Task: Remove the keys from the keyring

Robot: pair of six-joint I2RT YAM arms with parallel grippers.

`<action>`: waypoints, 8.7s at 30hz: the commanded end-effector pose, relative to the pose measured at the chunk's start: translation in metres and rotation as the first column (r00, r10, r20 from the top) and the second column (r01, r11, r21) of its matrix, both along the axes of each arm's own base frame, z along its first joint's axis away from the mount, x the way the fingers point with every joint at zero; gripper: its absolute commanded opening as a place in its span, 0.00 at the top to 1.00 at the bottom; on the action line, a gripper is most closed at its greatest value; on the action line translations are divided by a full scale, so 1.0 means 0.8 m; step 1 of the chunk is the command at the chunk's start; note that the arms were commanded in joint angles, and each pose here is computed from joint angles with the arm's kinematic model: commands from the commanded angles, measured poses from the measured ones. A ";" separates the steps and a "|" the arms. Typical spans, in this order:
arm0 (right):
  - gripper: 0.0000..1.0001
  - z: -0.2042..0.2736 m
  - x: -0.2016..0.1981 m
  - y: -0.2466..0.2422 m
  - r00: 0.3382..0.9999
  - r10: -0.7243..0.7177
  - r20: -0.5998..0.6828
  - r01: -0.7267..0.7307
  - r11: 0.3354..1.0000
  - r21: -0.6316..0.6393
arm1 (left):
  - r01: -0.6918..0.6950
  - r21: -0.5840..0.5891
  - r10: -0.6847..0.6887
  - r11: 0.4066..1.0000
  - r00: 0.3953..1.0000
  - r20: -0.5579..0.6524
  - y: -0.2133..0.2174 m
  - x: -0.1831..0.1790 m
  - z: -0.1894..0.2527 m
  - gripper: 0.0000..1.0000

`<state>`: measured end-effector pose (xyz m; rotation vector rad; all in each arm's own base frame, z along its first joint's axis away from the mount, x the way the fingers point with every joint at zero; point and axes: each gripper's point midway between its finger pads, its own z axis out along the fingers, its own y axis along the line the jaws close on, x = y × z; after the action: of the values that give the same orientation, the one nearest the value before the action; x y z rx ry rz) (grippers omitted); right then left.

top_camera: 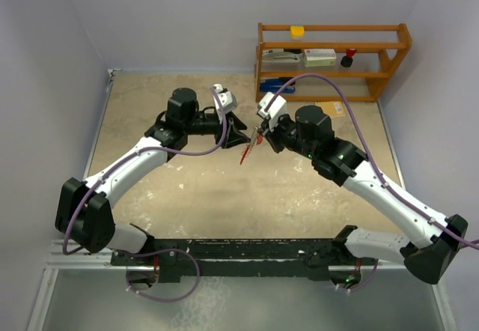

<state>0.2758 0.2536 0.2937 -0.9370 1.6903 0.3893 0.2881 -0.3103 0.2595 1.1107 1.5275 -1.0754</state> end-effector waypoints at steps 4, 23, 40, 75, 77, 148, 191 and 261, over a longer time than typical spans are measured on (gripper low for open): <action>1.00 0.022 -0.002 0.006 0.999 0.011 0.045 -0.014 0.998 0.067 | 0.072 -0.097 -0.062 0.993 0.993 0.101 -0.003 -0.019 0.051 0.54; 1.00 0.022 -0.020 0.012 0.997 0.068 0.027 -0.071 0.991 0.113 | 0.183 -0.155 -0.160 0.971 0.975 0.153 -0.007 -0.044 0.066 1.00; 1.00 0.033 -0.035 0.016 0.992 0.120 0.030 -0.123 0.981 0.149 | 0.208 -0.139 -0.188 0.968 0.971 0.147 -0.010 -0.045 0.056 0.74; 1.00 0.025 -0.032 0.025 0.991 0.137 0.013 -0.137 0.979 0.154 | 0.282 -0.152 -0.246 0.947 0.944 0.219 -0.017 -0.074 0.072 1.00; 1.00 0.025 -0.032 0.026 0.990 0.138 0.013 -0.139 0.978 0.154 | 0.287 -0.154 -0.247 0.945 0.940 0.236 -0.016 -0.078 0.075 1.00; 1.00 0.041 -0.069 0.032 0.964 0.265 0.024 -0.264 0.943 0.201 | 0.231 -0.156 -0.169 0.960 0.927 0.334 -0.003 -0.085 0.099 0.78; 0.96 0.048 -0.069 0.028 0.969 0.246 0.038 -0.248 0.945 0.213 | 0.189 -0.163 -0.109 0.968 0.908 0.406 0.010 -0.091 0.101 1.00; 0.58 -0.270 -0.015 -0.191 0.578 -0.654 -0.488 0.736 0.676 -0.035 | -0.424 -0.122 0.417 0.897 0.905 -0.079 -0.021 0.022 -0.054 0.65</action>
<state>0.2553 0.1039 0.0713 -0.0131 2.2903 0.2420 0.3018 -0.3233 0.2020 0.6561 1.6609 -0.8784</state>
